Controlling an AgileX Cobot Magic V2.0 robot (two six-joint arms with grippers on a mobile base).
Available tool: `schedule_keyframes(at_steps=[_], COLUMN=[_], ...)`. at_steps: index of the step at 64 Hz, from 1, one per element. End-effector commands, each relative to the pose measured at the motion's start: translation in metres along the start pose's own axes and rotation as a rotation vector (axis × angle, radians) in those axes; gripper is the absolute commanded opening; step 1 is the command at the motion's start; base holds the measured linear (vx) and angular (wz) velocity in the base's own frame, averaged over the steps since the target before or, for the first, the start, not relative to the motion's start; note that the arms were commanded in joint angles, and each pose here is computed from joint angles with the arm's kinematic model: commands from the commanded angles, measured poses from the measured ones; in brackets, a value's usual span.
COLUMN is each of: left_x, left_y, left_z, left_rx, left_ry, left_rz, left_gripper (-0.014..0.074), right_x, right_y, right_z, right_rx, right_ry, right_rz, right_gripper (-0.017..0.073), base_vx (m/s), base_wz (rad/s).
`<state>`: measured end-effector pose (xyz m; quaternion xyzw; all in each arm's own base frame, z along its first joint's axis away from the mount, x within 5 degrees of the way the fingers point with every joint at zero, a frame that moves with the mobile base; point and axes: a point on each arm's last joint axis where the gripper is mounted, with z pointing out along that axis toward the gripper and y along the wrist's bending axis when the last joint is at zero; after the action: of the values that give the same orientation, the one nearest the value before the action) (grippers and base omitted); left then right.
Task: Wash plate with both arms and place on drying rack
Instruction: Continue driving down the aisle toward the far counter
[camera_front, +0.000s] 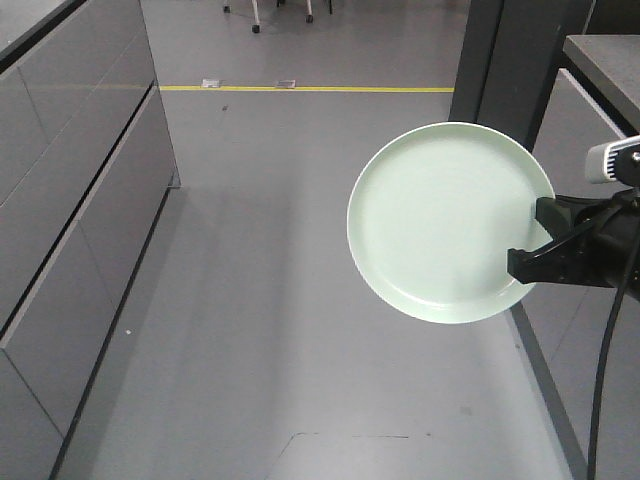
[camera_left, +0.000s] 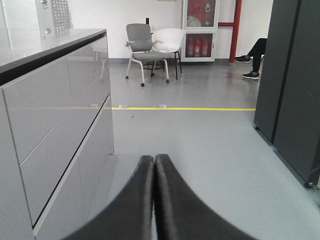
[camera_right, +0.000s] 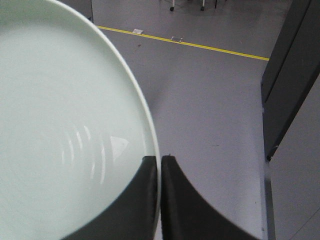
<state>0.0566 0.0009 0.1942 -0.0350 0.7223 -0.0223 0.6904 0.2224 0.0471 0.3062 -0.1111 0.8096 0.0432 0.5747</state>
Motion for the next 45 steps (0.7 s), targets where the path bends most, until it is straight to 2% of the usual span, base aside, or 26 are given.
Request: schedule_keyframes(at_steps=[1, 45], left_x=[-0.0019, -0.0019], left_y=[-0.0004, -0.0004], left_z=[-0.0005, -0.0005], left_rx=[0.010, 0.010], left_ry=[-0.069, -0.069], left_rz=[-0.011, -0.011], left_gripper=[-0.0006, -0.0006], right_x=[-0.0194, -0.0194], right_y=[-0.0029, -0.0029], right_z=[-0.0068, -0.0068], right_rx=[0.020, 0.020], right_ry=[-0.126, -0.126], right_rz=[0.001, 0.001], right_gripper=[-0.0010, -0.0010], base_vx=[0.11, 0.12], base_wz=[-0.01, -0.03])
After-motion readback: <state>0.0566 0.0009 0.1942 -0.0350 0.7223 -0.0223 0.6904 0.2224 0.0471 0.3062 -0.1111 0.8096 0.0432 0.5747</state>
